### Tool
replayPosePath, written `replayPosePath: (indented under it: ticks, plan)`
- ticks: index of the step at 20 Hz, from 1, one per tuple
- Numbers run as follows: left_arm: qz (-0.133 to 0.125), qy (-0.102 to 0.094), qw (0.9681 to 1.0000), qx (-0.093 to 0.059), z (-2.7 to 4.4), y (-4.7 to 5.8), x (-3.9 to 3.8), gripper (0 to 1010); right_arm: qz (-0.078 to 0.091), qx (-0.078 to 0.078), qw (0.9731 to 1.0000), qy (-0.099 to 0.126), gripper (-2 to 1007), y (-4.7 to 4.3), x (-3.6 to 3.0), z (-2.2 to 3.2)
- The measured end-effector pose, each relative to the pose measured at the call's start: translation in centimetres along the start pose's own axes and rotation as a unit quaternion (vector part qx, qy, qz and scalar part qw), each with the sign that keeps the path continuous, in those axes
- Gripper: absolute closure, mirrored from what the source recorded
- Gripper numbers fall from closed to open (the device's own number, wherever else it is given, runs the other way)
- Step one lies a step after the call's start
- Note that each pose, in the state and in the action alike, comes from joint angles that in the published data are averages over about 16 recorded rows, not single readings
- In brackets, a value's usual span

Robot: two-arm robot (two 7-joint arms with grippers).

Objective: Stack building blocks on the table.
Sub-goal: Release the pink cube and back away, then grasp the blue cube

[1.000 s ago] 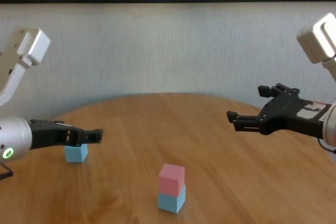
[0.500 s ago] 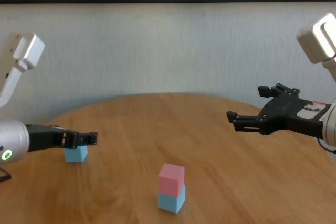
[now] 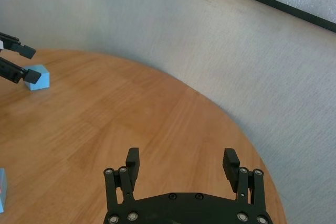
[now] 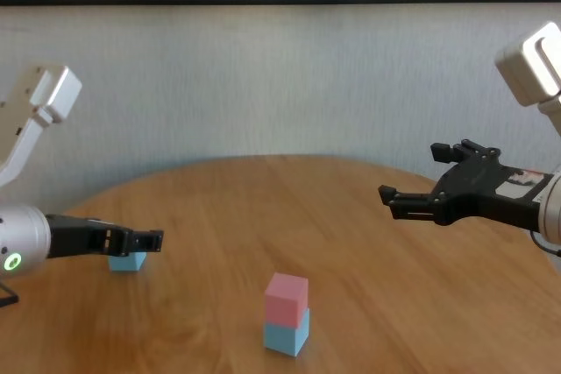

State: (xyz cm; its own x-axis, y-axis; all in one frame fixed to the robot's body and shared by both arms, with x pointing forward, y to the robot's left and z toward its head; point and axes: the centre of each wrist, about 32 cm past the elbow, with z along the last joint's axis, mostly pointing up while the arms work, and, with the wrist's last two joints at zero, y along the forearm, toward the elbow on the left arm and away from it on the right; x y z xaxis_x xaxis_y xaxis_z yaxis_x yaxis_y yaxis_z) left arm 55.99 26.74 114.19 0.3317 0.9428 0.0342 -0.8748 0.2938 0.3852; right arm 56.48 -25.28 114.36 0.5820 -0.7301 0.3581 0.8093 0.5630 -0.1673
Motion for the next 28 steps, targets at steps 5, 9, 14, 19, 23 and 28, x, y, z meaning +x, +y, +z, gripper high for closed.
replayPosePath:
  ticks: [5, 9, 14, 19, 23, 28]
  plan:
    - [-0.001, -0.001, 1.0000, 0.006, 0.08, -0.3, 0.10, 11, 0.000, 0.000, 1.0000, 0.000, 4, 0.00, 0.00, 0.00]
    - [-0.001, 0.001, 1.0000, 0.009, 0.13, -0.4, 0.13, 11, 0.000, 0.000, 1.0000, 0.000, 4, 0.00, 0.00, 0.00]
    - [0.002, 0.005, 0.9999, 0.014, 0.17, -0.7, 0.15, 11, 0.000, 0.000, 1.0000, 0.000, 4, 0.00, 0.00, 0.00]
    - [0.004, 0.009, 0.9998, 0.019, 0.13, -1.0, 0.19, 11, 0.000, 0.000, 1.0000, 0.000, 4, 0.00, 0.00, 0.00]
    - [0.005, 0.010, 0.9997, 0.024, 0.08, -1.3, 0.21, 11, 0.000, 0.000, 1.0000, 0.000, 4, 0.00, 0.00, 0.00]
    - [0.002, 0.009, 0.9996, 0.027, 0.06, -1.5, 0.27, 11, 0.000, 0.000, 1.0000, 0.000, 4, 0.00, 0.00, 0.00]
